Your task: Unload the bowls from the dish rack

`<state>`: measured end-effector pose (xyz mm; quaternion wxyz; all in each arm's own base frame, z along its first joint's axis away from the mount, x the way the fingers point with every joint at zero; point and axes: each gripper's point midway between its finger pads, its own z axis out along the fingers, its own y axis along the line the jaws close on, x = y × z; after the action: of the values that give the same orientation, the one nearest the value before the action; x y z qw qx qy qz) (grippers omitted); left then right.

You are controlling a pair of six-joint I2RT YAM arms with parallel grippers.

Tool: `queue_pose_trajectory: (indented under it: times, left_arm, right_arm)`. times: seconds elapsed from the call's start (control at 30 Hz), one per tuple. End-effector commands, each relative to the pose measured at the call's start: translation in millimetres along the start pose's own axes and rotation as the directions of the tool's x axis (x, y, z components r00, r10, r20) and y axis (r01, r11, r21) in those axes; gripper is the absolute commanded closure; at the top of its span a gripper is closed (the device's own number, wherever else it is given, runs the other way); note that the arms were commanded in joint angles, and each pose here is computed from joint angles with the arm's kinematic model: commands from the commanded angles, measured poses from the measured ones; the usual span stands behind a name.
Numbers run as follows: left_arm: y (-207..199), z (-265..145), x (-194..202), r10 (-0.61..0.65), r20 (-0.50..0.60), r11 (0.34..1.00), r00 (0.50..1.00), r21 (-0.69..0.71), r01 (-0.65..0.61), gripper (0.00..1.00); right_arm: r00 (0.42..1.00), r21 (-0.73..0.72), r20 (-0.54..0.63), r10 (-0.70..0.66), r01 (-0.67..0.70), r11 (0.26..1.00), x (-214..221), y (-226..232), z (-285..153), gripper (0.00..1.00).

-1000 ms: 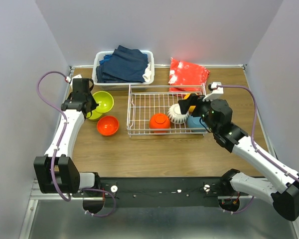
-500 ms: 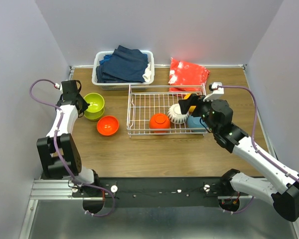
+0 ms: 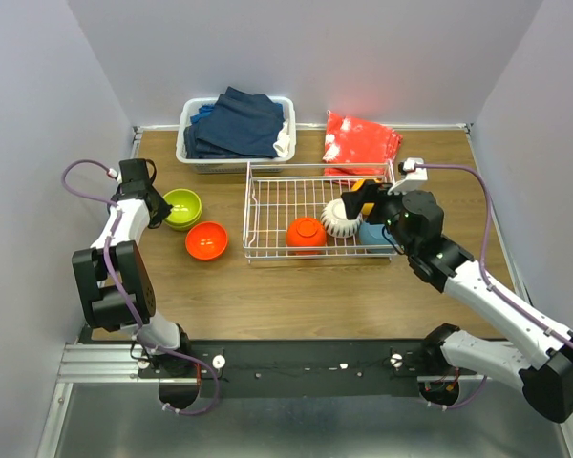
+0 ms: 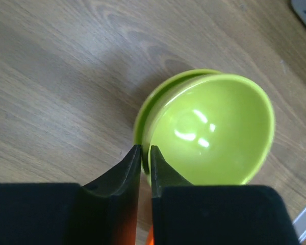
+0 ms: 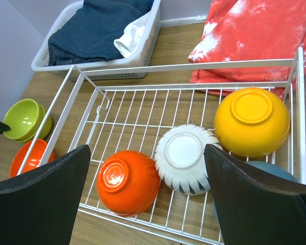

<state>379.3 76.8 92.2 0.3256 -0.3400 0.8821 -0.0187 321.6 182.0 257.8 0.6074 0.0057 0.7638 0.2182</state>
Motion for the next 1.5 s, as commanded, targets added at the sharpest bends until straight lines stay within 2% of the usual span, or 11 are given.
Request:
queue_pose_trajectory:
  times: [0.0,0.2,0.37,0.43,0.47,0.57,0.67,0.83,1.07,1.17,1.47]
  left_arm:
    - [1.9,4.1,1.9,-0.003,-0.013,1.000,1.000,0.001,0.003,0.72]
    - [2.1,-11.2,-5.2,0.020,0.017,1.000,1.000,0.004,-0.020,0.55]
    - [-1.7,-37.4,-17.5,0.055,0.081,0.998,0.995,0.032,-0.058,0.40]
    - [-6.8,-50.4,-18.0,0.066,0.102,0.995,0.993,0.071,-0.073,0.36]
    - [-8.9,-55.7,-17.6,0.077,0.110,0.992,0.991,0.087,-0.086,0.27]
    - [-20.7,-76.3,-13.8,0.123,0.160,0.981,0.979,0.132,-0.145,0.16]
    - [-34.3,-99.0,-8.1,0.176,0.227,0.964,0.958,0.159,-0.214,0.12]
    - [-50.9,-130.3,9.1,0.267,0.335,0.918,0.903,0.196,-0.345,0.11]
    - [-61.8,-169.5,21.9,0.286,0.455,0.868,0.843,0.251,-0.429,0.11]
    - [-69.2,-181.1,20.9,0.257,0.475,0.852,0.841,0.299,-0.430,0.11]
    - [-71.0,-186.7,28.3,0.268,0.475,0.840,0.838,0.310,-0.445,0.11]
  right_arm:
    - [1.000,0.003,0.006,-0.007,0.007,1.000,0.2,0.1,2.5,0.00]
    - [0.999,-0.020,-0.022,-0.025,0.025,0.999,4.8,4.5,4.6,0.00]
    - [0.996,-0.116,-0.076,-0.057,0.047,0.992,13.5,22.3,8.7,0.00]
    - [0.989,-0.170,-0.128,-0.068,0.046,0.984,26.7,31.6,13.5,0.01]
    - [0.985,-0.185,-0.154,-0.073,0.044,0.982,31.6,34.9,16.2,0.01]
    - [0.960,-0.235,-0.268,-0.080,0.015,0.972,61.5,44.3,25.4,0.02]
    - [0.939,-0.250,-0.334,-0.079,-0.008,0.968,79.4,49.1,36.2,0.03]
    - [0.897,-0.238,-0.431,-0.092,-0.014,0.971,100.8,48.6,43.9,0.16]
    - [0.846,-0.168,-0.523,-0.106,0.019,0.986,129.7,32.2,39.7,0.20]
    - [0.829,-0.167,-0.547,-0.115,0.026,0.986,139.8,32.7,41.4,0.22]
    - [0.793,-0.171,-0.582,-0.180,0.097,0.980,159.9,49.2,58.1,0.29]
